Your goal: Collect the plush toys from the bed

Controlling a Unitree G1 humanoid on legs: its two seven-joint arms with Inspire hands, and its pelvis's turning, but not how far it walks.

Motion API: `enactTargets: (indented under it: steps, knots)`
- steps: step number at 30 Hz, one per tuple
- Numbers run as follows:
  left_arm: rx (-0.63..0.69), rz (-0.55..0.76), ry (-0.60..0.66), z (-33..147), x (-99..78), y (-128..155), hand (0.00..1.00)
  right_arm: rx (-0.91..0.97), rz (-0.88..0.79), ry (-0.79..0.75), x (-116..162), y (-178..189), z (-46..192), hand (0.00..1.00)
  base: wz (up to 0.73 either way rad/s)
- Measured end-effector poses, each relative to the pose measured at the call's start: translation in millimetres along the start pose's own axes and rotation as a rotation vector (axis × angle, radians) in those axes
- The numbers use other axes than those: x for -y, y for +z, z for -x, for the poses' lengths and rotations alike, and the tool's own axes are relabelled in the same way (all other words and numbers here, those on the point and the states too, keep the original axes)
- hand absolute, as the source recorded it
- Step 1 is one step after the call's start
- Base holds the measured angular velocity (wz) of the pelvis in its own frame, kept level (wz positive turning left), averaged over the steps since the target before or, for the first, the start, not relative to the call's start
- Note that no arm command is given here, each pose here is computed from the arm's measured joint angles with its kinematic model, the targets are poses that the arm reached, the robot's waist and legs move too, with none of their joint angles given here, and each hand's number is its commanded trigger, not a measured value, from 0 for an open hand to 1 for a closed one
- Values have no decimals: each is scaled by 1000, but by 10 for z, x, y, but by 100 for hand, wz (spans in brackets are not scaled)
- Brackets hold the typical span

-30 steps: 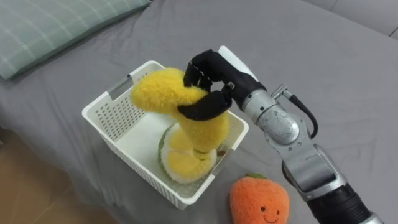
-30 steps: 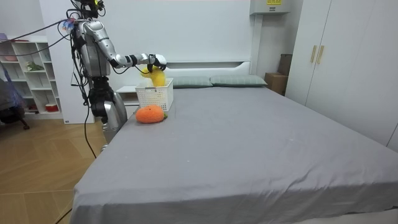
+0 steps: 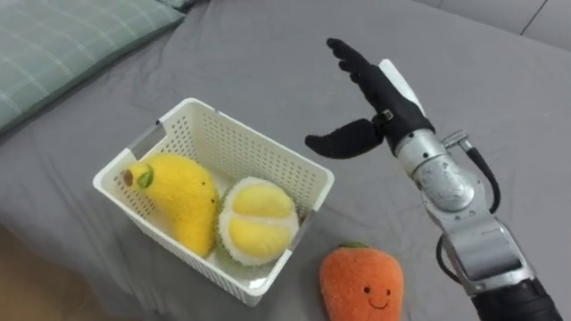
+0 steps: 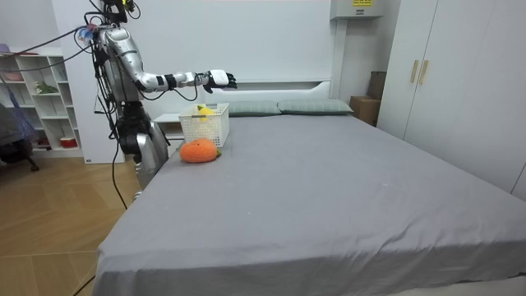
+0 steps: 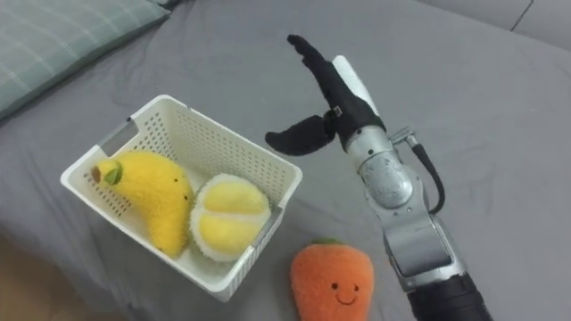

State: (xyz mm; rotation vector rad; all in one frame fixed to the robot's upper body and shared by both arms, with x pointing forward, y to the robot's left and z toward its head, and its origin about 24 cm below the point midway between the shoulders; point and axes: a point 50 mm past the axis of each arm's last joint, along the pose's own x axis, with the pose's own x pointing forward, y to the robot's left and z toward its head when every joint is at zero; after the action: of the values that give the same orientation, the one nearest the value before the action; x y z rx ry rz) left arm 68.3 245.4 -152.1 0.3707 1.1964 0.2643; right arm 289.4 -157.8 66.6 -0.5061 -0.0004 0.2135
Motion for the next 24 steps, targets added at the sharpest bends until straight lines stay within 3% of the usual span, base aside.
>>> enactTargets:
  steps: [8,15,24]
  knots:
    - [-55,39,11,34,2,-187,0,-171,-89,-101,113,-464,347,0,-21]
    - [-12,105,32,29,0,-117,0,-303,-110,-96,18,-782,626,0,-18]
    - [-26,122,37,26,-29,-154,0,-409,-266,-66,-87,-1033,758,0,-6]
